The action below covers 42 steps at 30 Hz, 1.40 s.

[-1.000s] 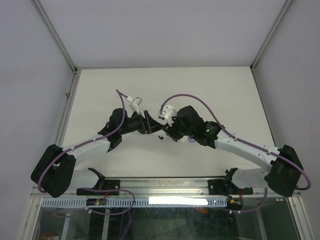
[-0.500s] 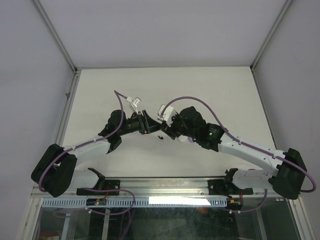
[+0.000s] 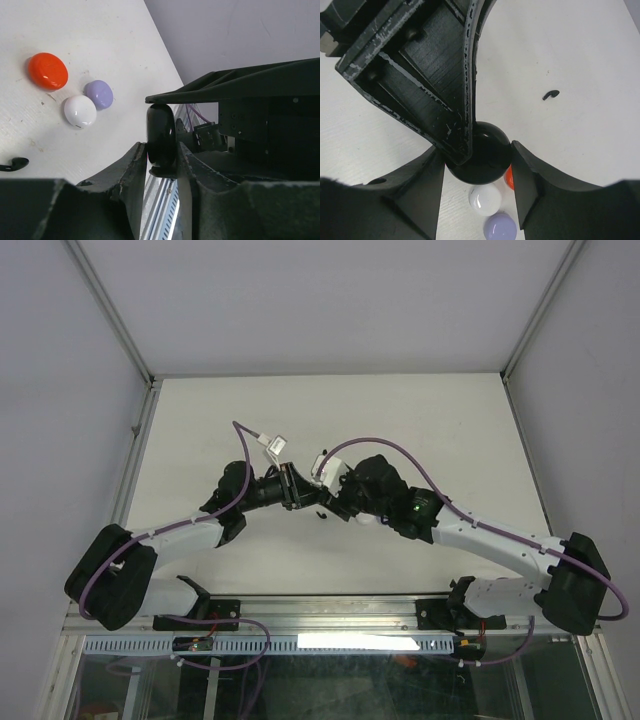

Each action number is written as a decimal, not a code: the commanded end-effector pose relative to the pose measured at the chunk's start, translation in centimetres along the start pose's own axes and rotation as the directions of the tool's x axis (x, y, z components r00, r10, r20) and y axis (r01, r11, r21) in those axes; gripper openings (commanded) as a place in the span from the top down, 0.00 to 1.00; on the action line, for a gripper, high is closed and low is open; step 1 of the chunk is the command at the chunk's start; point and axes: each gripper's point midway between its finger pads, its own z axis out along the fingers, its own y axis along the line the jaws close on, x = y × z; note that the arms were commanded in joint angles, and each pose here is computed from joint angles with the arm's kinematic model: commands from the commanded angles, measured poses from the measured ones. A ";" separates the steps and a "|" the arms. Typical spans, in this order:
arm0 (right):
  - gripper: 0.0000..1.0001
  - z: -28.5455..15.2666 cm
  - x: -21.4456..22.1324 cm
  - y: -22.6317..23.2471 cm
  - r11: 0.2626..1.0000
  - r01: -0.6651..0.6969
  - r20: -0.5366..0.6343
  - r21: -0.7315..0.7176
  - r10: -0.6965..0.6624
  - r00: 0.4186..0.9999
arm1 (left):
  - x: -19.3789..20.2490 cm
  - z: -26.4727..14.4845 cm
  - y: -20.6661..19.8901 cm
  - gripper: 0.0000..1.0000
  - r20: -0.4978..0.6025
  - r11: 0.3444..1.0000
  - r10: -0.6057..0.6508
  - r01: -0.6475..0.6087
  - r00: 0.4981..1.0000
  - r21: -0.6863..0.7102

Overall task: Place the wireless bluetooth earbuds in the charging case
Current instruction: Pick up the charging case at the center of the board.

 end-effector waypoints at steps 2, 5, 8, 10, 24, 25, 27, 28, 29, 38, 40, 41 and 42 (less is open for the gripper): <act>0.62 -0.2 -5.9 -1.4 0.998 0.026 0.206 0.054 -0.037 0.978 | 0.7 0.3 -1.8 0.73 -0.039 0.996 0.039 -0.036 0.998 0.084; 0.62 -0.1 -6.1 -1.4 0.998 0.034 0.215 0.056 -0.046 0.976 | 1.0 0.3 -2.2 0.72 -0.053 0.994 0.005 0.001 0.999 0.105; 0.62 0.0 -6.3 -1.5 0.998 0.039 0.219 0.058 -0.051 0.974 | 1.2 0.3 -2.3 0.70 -0.063 0.993 -0.004 0.011 0.998 0.116; 0.62 0.0 -6.4 -1.5 0.998 0.041 0.220 0.057 -0.053 0.974 | 1.3 0.3 -2.2 0.69 -0.067 0.993 -0.005 0.013 0.998 0.117; 0.41 -1.6 -6.9 -0.9 1.000 -0.004 0.243 0.023 -0.002 0.970 | 0.8 0.0 -1.1 1.00 -0.009 0.981 0.183 -0.182 0.983 0.072; 0.39 -1.8 -7.0 -0.8 1.000 -0.011 0.243 0.018 0.006 0.970 | 0.6 -0.1 -1.1 1.00 0.004 0.976 0.210 -0.210 0.978 0.063; 0.36 -2.2 -7.1 -0.7 1.000 -0.029 0.243 0.004 0.027 0.970 | 0.2 -0.3 -0.7 1.00 0.029 0.964 0.261 -0.262 0.965 0.041; 0.34 -2.3 -7.1 -0.5 0.999 -0.038 0.242 -0.005 0.038 0.970 | -0.1 -0.4 -0.6 1.00 0.047 0.956 0.290 -0.291 0.956 0.026; 0.32 -2.5 -7.2 -0.4 0.999 -0.049 0.244 -0.014 0.051 0.968 | -0.3 -0.6 -0.3 1.00 0.059 0.950 0.312 -0.313 0.948 0.012; 0.14 -4.5 -7.7 0.2 0.989 -0.092 0.275 -0.112 0.120 0.954 | -1.0 -2.1 -0.5 1.00 0.185 0.820 0.560 -0.572 0.807 0.010; 0.12 -4.8 -7.8 -0.1 0.984 -0.116 0.282 -0.138 0.151 0.947 | -0.7 -2.3 -0.9 1.00 0.199 0.780 0.608 -0.625 0.768 0.031; 0.10 -4.8 -7.7 -0.2 0.980 -0.129 0.284 -0.150 0.168 0.944 | -0.6 -2.5 -1.1 1.00 0.210 0.757 0.631 -0.652 0.747 0.044; 0.09 -4.9 -7.7 -0.3 0.976 -0.140 0.290 -0.166 0.184 0.939 | -0.5 -2.7 -1.4 0.99 0.226 0.735 0.650 -0.676 0.725 0.054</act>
